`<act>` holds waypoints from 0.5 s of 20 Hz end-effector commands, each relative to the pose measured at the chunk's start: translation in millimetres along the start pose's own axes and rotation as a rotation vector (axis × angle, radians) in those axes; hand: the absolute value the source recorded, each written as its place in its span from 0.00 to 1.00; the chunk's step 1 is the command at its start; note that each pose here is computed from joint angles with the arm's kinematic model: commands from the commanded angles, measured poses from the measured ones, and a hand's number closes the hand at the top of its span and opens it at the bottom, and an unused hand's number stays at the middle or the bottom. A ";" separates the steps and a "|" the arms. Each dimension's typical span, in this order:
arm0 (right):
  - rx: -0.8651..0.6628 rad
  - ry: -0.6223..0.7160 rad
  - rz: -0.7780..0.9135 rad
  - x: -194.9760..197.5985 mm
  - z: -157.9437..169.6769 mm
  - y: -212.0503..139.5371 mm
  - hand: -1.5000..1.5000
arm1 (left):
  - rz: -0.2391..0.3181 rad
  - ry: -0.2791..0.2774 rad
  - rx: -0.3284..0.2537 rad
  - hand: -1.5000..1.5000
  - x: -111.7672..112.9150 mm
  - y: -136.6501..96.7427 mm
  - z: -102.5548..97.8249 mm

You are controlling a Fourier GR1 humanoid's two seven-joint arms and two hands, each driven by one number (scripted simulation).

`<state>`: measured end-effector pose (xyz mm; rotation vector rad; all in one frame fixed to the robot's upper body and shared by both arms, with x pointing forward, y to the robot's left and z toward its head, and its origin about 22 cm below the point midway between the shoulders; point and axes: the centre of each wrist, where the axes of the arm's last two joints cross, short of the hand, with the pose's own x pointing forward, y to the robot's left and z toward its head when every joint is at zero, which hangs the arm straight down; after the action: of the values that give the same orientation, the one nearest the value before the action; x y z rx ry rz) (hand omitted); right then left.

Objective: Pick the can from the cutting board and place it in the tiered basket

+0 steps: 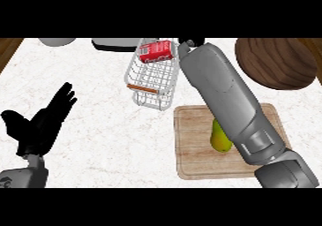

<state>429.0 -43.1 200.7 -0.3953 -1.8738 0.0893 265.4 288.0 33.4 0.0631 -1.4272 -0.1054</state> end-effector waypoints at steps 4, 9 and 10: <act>-0.174 0.006 -0.142 -13.8 -21.3 -68.7 0.00 | 0.018 0.001 0.020 0.50 -8.6 13.7 5.4; -0.292 0.037 -0.139 -18.0 -36.6 -131.2 0.00 | 0.009 0.016 0.006 0.50 -8.9 -1.7 6.4; -0.297 0.030 -0.162 -15.8 -36.1 -147.3 0.00 | 0.006 0.028 0.041 0.50 -11.5 -2.5 7.2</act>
<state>438.9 -147.1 222.1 -0.4239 -1.8814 -0.2256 258.9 290.0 30.5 0.0752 -1.4155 -0.0862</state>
